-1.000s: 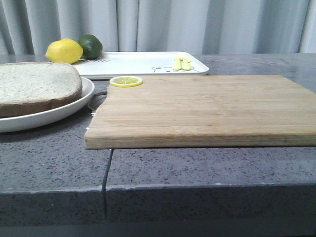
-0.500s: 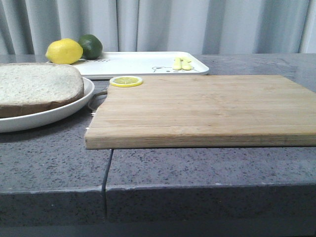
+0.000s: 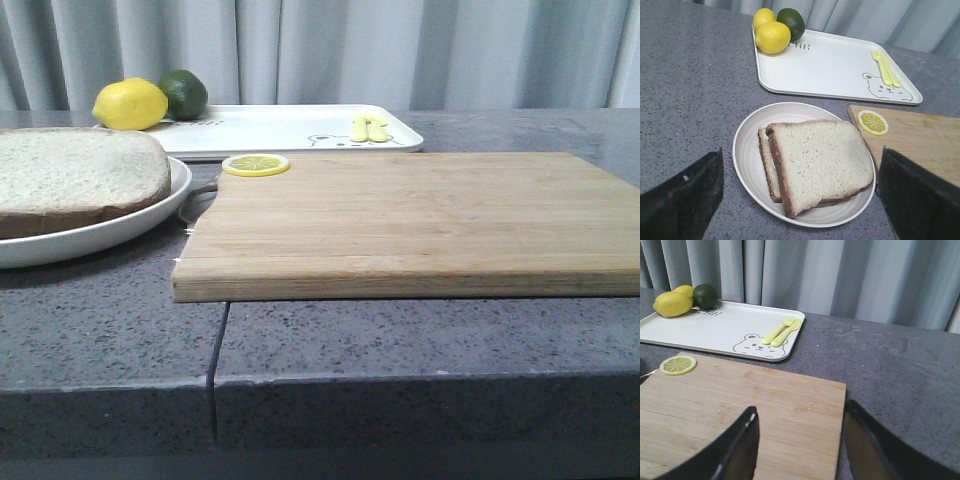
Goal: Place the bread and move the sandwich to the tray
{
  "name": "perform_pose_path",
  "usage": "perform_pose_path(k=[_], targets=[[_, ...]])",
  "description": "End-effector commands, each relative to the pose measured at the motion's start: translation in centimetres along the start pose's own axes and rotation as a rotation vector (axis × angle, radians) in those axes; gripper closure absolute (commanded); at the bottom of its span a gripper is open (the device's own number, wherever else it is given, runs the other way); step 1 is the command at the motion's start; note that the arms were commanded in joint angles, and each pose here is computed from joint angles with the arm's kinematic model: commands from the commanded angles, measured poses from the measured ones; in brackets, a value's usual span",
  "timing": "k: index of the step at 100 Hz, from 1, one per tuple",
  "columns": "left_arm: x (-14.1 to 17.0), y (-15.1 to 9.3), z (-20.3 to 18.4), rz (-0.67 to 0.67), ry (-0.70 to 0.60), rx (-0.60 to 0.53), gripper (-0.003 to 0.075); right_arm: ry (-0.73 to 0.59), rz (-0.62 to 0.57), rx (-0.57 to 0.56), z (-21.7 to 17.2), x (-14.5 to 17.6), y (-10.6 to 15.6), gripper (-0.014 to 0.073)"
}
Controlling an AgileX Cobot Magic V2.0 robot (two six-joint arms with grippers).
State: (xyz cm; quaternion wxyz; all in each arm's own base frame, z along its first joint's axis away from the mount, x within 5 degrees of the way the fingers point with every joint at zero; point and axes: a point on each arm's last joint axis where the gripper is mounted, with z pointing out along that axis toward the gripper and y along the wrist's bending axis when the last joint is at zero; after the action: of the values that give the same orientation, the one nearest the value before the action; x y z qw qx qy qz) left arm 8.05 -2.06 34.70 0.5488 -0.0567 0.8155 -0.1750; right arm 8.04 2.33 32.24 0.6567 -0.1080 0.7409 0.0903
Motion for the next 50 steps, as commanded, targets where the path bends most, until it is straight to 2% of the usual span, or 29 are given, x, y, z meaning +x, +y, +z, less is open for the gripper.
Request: perform_pose_path(k=[1,50], targets=[[-1.5,-0.43,-0.28,-0.019,-0.084,0.017,0.0134,-0.101,-0.007,0.01,-0.18,-1.48,-0.09,0.0197],[-1.61,-0.42,-0.29,-0.019,-0.097,0.016,0.0134,-0.111,-0.007,0.01,-0.19,-1.57,-0.09,0.0197]])
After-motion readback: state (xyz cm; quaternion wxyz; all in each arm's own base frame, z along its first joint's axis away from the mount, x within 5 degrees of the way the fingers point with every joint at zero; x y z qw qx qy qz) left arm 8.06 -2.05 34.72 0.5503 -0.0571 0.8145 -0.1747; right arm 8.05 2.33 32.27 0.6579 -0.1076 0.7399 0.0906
